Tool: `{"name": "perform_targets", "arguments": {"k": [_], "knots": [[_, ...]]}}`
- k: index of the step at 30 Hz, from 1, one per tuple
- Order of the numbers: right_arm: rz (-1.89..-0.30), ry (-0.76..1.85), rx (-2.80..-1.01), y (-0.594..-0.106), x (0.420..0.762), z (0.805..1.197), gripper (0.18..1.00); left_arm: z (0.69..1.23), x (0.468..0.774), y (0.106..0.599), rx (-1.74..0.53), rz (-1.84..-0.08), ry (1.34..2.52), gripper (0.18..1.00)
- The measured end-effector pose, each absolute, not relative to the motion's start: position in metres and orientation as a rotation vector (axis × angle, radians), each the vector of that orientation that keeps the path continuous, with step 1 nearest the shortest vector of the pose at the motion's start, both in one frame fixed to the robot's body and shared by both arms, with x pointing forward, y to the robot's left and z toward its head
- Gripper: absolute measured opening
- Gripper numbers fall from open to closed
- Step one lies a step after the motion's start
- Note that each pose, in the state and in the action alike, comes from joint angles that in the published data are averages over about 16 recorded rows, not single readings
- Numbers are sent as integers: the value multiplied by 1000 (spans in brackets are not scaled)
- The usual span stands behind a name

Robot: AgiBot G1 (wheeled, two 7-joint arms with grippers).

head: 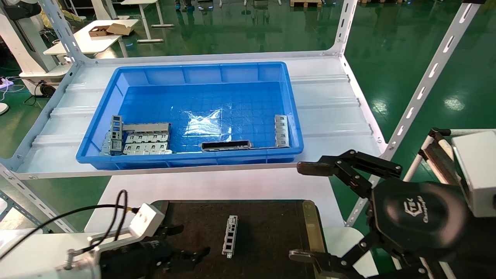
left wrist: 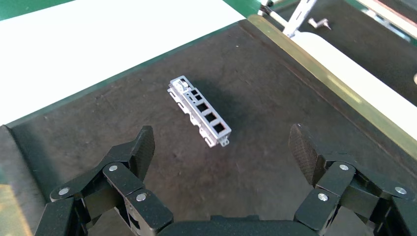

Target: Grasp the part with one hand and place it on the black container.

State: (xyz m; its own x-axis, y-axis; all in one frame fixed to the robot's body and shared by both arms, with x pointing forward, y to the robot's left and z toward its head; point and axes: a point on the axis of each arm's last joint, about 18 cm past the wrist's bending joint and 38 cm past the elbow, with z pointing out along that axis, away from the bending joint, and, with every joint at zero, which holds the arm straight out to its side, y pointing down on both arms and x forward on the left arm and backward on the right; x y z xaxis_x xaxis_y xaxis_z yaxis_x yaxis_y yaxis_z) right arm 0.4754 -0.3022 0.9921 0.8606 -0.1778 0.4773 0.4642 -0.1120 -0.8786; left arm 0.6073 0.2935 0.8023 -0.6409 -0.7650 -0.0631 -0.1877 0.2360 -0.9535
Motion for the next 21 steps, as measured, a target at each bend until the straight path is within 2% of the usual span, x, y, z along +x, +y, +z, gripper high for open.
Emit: {"name": "perform_targets", "arguments": {"k": [12, 21], "knots": [[-552, -230, -1595, -302, 475, 992, 1001, 829, 590, 330, -636, -1461, 2047, 1000], [-552, -230, -1595, -302, 475, 992, 1001, 838, 585, 345, -582, -1507, 2044, 1000]]}}
